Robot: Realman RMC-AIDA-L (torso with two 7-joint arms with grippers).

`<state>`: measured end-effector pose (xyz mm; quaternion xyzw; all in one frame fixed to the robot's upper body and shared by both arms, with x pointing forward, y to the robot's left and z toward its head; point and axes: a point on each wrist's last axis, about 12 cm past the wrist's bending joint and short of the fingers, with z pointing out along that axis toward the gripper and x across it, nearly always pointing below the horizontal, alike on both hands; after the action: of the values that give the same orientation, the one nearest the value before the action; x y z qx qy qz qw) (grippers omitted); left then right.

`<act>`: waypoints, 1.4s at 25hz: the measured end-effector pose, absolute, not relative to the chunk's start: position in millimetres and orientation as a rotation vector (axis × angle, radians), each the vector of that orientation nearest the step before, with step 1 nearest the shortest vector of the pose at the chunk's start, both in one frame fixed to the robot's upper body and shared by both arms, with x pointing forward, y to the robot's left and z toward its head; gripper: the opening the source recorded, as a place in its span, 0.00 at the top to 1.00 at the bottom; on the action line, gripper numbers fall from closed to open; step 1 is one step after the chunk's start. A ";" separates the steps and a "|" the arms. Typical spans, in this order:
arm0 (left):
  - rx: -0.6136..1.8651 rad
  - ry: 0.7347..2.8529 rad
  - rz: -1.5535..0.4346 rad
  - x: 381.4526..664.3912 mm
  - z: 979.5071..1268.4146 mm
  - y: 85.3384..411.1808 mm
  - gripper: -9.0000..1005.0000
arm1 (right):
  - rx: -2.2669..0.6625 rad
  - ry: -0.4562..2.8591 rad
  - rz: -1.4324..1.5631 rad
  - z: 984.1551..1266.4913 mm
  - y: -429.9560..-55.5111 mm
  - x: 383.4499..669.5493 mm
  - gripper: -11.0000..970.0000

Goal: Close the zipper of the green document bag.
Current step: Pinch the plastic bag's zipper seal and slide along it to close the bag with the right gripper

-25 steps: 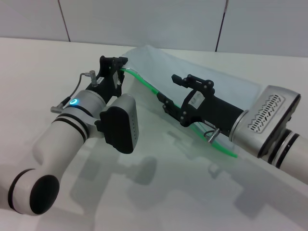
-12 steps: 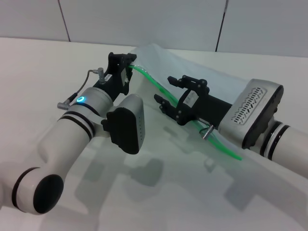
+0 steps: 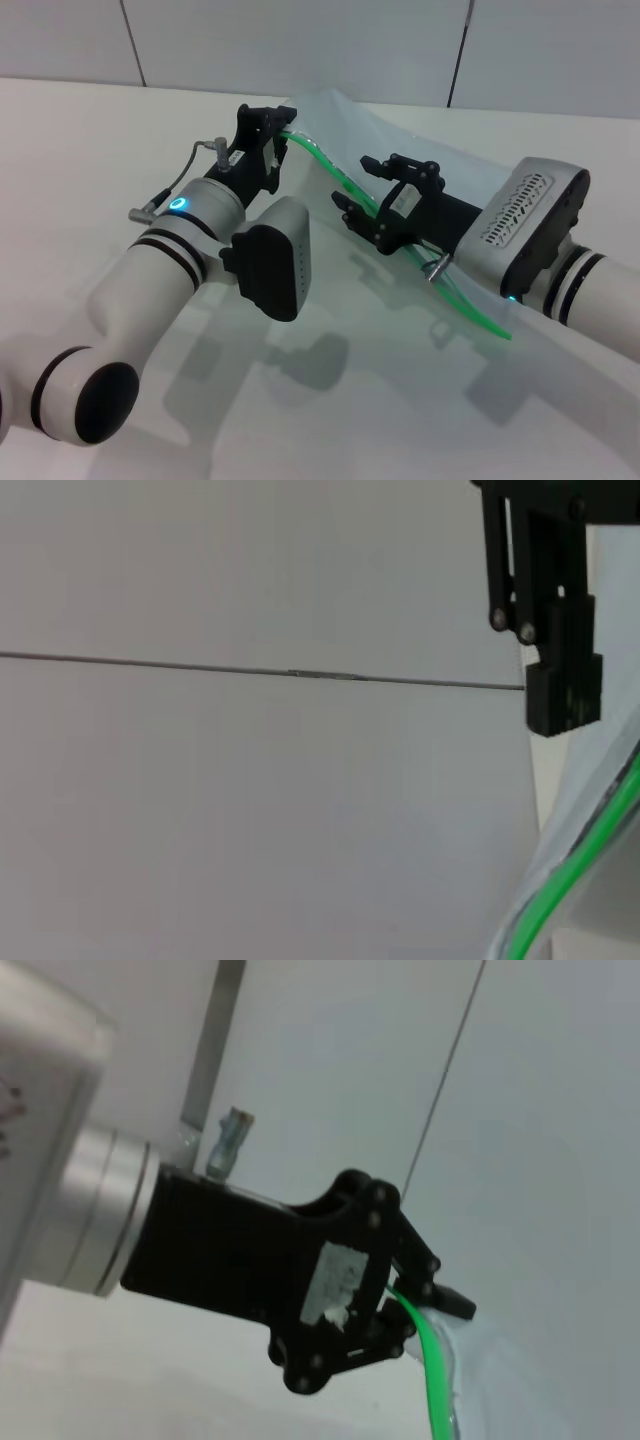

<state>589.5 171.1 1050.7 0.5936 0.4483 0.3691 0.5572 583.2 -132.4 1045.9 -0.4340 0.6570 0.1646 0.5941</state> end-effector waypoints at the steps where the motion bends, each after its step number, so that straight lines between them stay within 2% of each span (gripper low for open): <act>1: 1.401 1.055 0.874 589.5 1050.9 171.0 0.95 | -1.010 1.531 0.379 1045.8 -132.2 583.8 0.44; 12: 1.409 1.039 0.888 589.7 1051.8 170.1 0.95 | -1.011 1.535 0.368 1045.6 -132.9 585.6 0.44; 23: 1.410 1.033 0.884 589.2 1052.5 168.0 0.94 | -1.006 1.541 0.360 1044.5 -135.4 586.0 0.61; 35: 1.412 1.031 0.882 589.1 1052.3 167.7 0.95 | -1.004 1.535 0.367 1044.8 -134.9 584.9 0.72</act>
<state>589.1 167.7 1052.3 0.5986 0.4370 0.3740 0.5575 584.9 -134.9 1044.8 -0.4320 0.6606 0.1577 0.5935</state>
